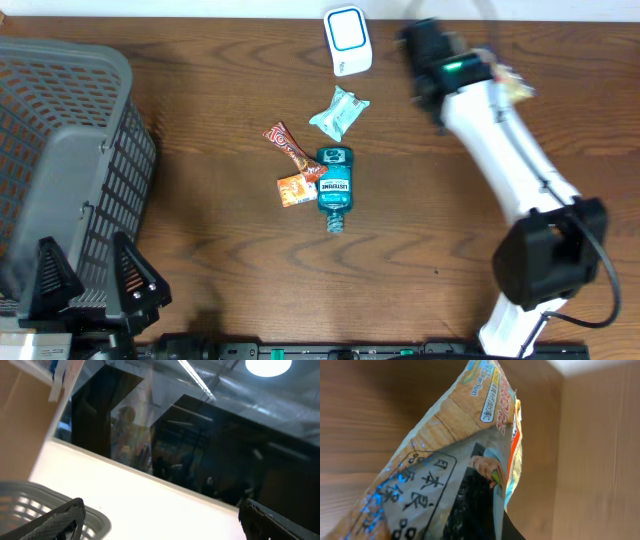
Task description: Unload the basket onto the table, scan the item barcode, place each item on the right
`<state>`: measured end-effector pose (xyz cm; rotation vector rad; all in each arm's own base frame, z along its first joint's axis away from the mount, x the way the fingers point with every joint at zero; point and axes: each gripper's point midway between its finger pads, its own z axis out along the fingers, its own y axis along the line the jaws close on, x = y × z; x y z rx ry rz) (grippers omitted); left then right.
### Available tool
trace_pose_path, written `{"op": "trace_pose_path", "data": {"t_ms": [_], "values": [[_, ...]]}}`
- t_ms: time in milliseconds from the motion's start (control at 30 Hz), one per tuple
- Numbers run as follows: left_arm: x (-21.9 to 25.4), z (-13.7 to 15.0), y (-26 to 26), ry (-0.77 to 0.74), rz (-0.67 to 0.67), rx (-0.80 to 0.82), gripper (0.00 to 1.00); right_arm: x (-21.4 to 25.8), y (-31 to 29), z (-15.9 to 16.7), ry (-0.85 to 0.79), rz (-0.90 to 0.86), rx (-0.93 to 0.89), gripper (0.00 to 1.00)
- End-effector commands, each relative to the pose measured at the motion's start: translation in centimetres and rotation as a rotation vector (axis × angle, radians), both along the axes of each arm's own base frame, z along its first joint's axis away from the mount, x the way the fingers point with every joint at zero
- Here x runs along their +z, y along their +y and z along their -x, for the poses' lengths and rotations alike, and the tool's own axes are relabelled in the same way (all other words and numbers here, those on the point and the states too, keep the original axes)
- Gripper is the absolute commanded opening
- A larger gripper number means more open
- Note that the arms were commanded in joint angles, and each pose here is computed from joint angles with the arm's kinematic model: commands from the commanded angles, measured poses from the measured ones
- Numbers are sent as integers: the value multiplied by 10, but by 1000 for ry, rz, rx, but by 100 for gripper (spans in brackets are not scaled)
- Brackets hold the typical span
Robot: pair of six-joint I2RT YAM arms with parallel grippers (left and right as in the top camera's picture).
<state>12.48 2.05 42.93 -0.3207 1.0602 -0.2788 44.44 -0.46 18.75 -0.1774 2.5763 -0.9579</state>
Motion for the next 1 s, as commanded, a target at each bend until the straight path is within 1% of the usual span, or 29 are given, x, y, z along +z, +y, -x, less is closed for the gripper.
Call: {"op": "trace_pose_path", "data": {"t_ms": [0, 167, 233, 333, 433, 500, 533, 567, 600, 633, 733, 800, 900, 967], "values": [[6, 6, -3, -36, 102, -71, 98, 3, -79, 11, -106, -17, -306, 1], [5, 6, -3, -33, 108, -74, 98, -21, -167, 25, -111, -113, -521, 1], [5, 6, -3, -37, 143, -92, 98, -28, -201, 34, -120, -106, -597, 1], [2, 4, -3, -33, 203, -122, 98, -40, -254, 55, -104, -82, -699, 1], [-2, 2, -3, -13, 219, -126, 98, -52, -292, 78, -102, -84, -800, 2], [-5, 1, -3, -2, 220, -125, 98, -60, -310, 92, -104, -103, -859, 13], [-6, 0, -3, 0, 220, -124, 98, -63, -316, 97, -105, -126, -877, 23], [-8, -1, -3, 7, 221, -124, 98, -67, -321, 102, -108, -162, -892, 37], [-9, -2, -3, 13, 221, -123, 98, -71, -324, 105, -113, -198, -902, 49], [-13, -4, -3, 30, 223, -121, 98, -73, -326, 107, -119, -229, -910, 54], [-26, -11, -2, 79, 227, -116, 98, -74, -325, 112, -113, -300, -920, 81], [-34, -17, -2, 100, 230, -114, 98, -70, -318, 109, -116, -349, -906, 99], [-43, -23, -1, 123, 234, -104, 98, -54, -296, 87, -148, -480, -841, 99], [-42, -23, -1, 118, 234, -104, 98, -37, -269, 63, -182, -621, -760, 99]]}}
